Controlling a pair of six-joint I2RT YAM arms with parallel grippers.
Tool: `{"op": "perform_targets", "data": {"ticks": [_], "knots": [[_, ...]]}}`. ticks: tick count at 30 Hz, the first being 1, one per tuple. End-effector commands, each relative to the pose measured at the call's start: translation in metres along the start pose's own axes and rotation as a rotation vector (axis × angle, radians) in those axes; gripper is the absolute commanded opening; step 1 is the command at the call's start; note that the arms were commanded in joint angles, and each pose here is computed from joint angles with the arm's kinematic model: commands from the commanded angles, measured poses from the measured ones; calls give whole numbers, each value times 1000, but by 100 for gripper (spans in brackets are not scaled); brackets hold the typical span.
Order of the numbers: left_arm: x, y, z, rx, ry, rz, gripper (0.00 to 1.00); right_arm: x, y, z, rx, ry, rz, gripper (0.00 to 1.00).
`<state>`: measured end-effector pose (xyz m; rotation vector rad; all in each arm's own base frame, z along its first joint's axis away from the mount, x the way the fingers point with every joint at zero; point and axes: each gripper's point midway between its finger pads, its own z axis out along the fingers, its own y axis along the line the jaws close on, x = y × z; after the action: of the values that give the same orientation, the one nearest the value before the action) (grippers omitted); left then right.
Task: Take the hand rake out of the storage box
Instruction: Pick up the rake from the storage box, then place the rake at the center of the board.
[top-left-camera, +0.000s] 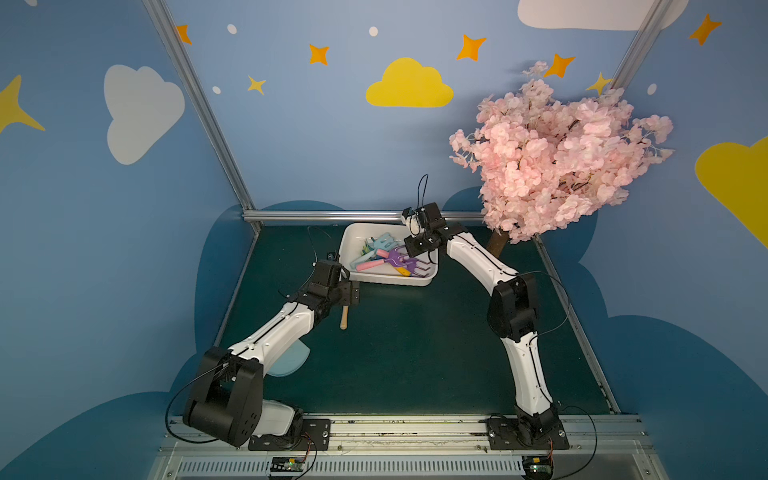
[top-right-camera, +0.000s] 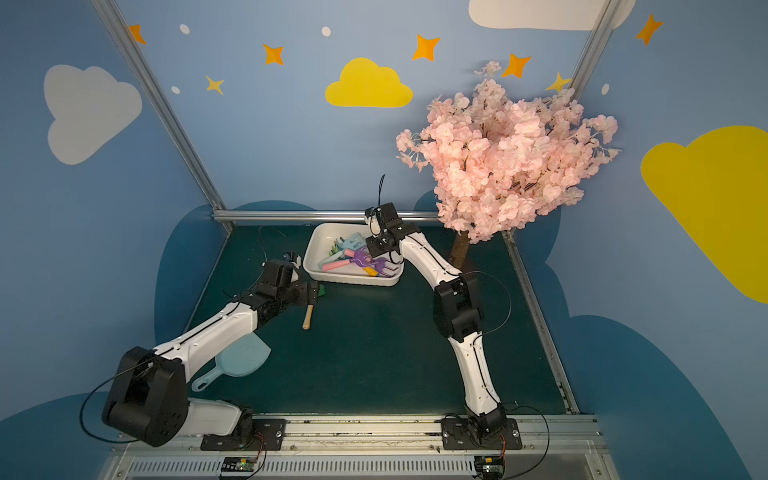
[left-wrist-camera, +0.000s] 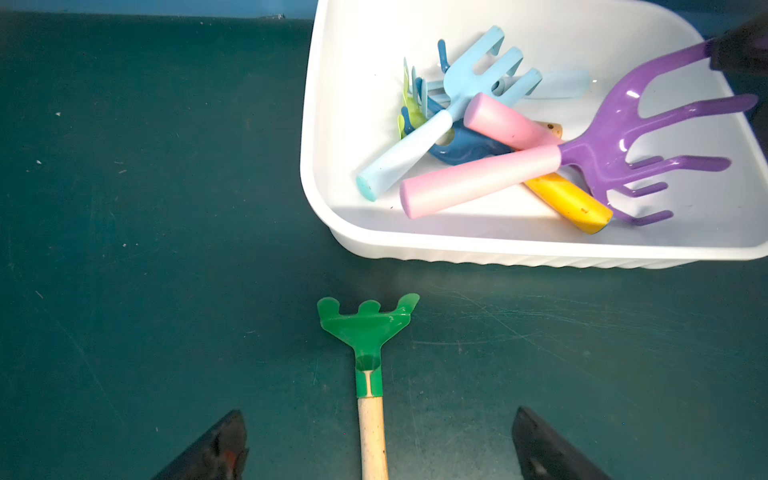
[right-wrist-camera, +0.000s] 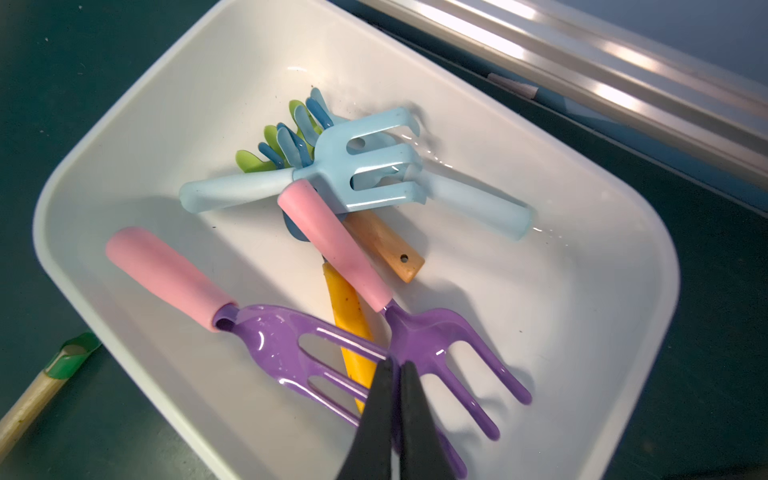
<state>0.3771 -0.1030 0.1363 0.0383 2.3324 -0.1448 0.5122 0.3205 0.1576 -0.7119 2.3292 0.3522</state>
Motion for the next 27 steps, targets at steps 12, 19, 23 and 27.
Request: {"op": "perform_targets", "data": {"ticks": [12,19,23,27], "knots": [[-53,-23,-47,140,-210,30,100,10,-7,-84,-53,-46,74,0],[-46,-34,-43,215,-235,57,100,96,35,-105,-322,118,98,0],[-41,-54,-44,327,-227,97,100,134,54,-103,-418,211,50,0],[-26,-74,-44,439,-198,117,100,162,53,-79,-350,316,-24,0]]}}
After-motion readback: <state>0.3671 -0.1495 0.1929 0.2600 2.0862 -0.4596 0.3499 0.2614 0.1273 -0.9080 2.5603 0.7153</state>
